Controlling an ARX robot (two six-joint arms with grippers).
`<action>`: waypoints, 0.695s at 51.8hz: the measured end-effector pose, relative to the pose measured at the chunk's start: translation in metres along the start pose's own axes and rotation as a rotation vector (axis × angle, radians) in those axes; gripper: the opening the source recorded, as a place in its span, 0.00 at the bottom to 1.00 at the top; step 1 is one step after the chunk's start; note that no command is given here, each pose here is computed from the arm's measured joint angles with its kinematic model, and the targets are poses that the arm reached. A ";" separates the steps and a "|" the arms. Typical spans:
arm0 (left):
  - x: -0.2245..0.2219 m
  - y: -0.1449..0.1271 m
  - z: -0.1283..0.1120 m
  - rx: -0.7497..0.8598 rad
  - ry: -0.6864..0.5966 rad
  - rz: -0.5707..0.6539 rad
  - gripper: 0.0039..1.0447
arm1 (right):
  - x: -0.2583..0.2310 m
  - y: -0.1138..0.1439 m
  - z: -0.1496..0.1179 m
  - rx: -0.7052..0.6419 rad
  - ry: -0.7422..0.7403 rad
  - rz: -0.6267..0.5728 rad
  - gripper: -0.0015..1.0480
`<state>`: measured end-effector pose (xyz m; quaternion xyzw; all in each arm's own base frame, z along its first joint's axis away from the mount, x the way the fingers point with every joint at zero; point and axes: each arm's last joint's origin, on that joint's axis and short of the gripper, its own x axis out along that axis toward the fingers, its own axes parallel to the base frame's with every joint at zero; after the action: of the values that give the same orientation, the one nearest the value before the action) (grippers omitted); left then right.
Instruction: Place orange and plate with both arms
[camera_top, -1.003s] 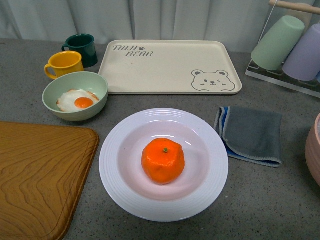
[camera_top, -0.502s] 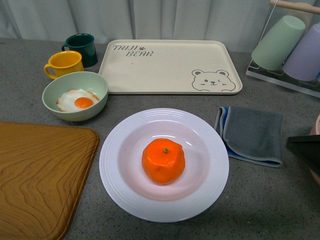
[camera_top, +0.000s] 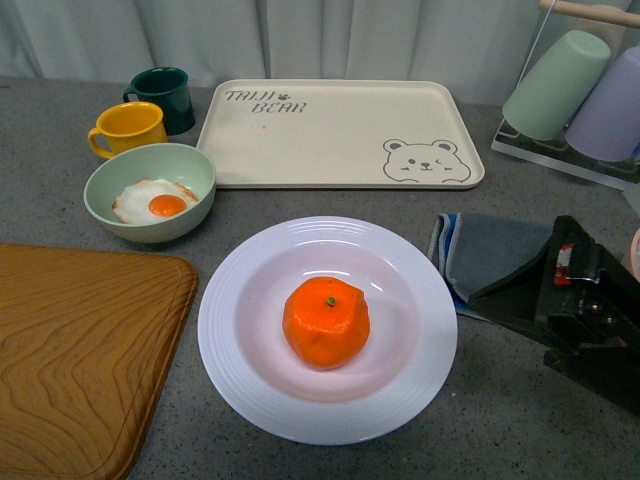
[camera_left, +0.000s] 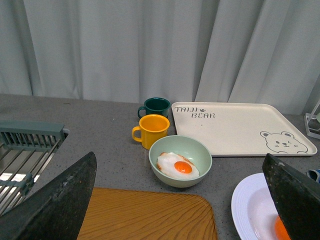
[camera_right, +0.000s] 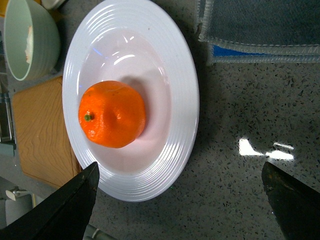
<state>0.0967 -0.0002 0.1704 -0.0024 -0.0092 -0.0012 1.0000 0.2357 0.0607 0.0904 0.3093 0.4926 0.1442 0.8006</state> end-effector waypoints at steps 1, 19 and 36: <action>0.000 0.000 0.000 0.000 0.000 0.000 0.94 | 0.002 -0.001 0.001 0.003 0.005 -0.004 0.91; 0.000 0.000 0.000 0.000 0.000 0.000 0.94 | 0.037 -0.003 0.012 0.050 0.036 0.004 0.91; 0.000 0.000 0.000 0.000 0.000 0.000 0.94 | 0.076 -0.006 0.010 0.135 0.058 0.059 0.91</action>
<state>0.0967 -0.0002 0.1704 -0.0024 -0.0092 -0.0012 1.0000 0.2800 0.0934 0.0365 0.3728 0.5149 0.1430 0.7586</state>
